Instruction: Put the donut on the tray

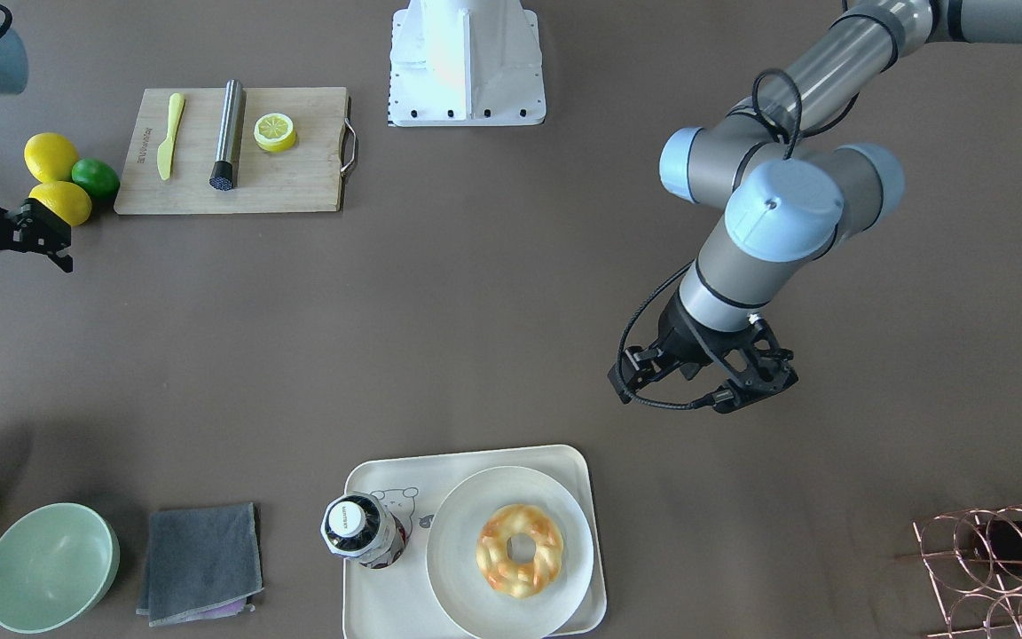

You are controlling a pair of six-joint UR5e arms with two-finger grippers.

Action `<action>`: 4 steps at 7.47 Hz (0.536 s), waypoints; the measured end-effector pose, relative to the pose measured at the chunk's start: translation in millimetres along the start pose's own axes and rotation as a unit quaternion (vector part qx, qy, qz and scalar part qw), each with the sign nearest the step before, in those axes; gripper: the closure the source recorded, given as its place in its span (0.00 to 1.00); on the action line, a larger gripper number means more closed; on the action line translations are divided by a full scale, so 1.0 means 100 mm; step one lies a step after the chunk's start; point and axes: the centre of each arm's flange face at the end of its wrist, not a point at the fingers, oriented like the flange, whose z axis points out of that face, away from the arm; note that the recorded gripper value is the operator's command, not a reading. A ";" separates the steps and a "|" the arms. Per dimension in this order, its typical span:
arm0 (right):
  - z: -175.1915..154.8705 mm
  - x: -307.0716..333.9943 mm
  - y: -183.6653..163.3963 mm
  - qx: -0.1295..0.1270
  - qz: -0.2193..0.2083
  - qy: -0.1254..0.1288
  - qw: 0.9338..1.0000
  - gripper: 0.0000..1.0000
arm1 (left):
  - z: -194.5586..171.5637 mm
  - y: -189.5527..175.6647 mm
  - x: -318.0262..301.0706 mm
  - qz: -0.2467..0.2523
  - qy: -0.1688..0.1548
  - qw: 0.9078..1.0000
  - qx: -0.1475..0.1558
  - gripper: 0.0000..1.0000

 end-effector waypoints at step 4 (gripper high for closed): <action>-0.08 1.16 0.06 -0.002 0.036 0.023 0.999 0.00 | -1.31 0.22 -1.53 0.131 -0.067 0.989 0.008 0.03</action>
